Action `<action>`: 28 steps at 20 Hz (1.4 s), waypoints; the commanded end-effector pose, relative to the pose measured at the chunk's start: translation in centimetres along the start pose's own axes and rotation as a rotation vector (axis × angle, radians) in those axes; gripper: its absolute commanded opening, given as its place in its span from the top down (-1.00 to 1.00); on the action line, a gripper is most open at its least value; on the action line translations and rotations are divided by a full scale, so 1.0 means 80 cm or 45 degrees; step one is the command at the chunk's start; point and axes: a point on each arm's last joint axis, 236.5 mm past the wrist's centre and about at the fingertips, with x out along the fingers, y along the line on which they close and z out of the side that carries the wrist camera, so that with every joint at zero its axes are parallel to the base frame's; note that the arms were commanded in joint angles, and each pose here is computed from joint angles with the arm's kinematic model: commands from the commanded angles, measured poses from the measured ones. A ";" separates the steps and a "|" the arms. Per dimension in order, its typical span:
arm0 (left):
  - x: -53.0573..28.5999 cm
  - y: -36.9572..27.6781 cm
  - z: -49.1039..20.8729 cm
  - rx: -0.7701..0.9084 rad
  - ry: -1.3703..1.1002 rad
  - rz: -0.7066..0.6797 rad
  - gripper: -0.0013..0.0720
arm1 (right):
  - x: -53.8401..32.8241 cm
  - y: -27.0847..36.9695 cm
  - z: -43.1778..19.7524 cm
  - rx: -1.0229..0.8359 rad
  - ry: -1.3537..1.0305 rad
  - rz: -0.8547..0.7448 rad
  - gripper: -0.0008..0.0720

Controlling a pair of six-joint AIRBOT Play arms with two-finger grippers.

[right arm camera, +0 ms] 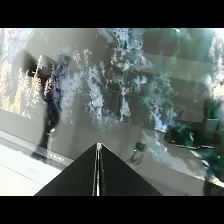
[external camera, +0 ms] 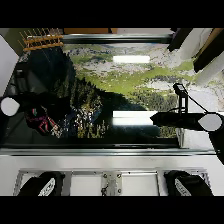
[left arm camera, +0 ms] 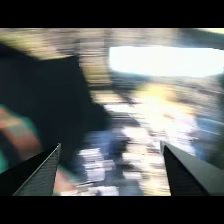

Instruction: Fold the clothes and pants, and hang the long-sleeved shirts on hangers.

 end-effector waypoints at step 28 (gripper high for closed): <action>-0.299 -0.343 0.083 0.190 -0.499 -1.165 0.95 | -0.033 0.040 0.047 0.079 -0.136 0.170 0.93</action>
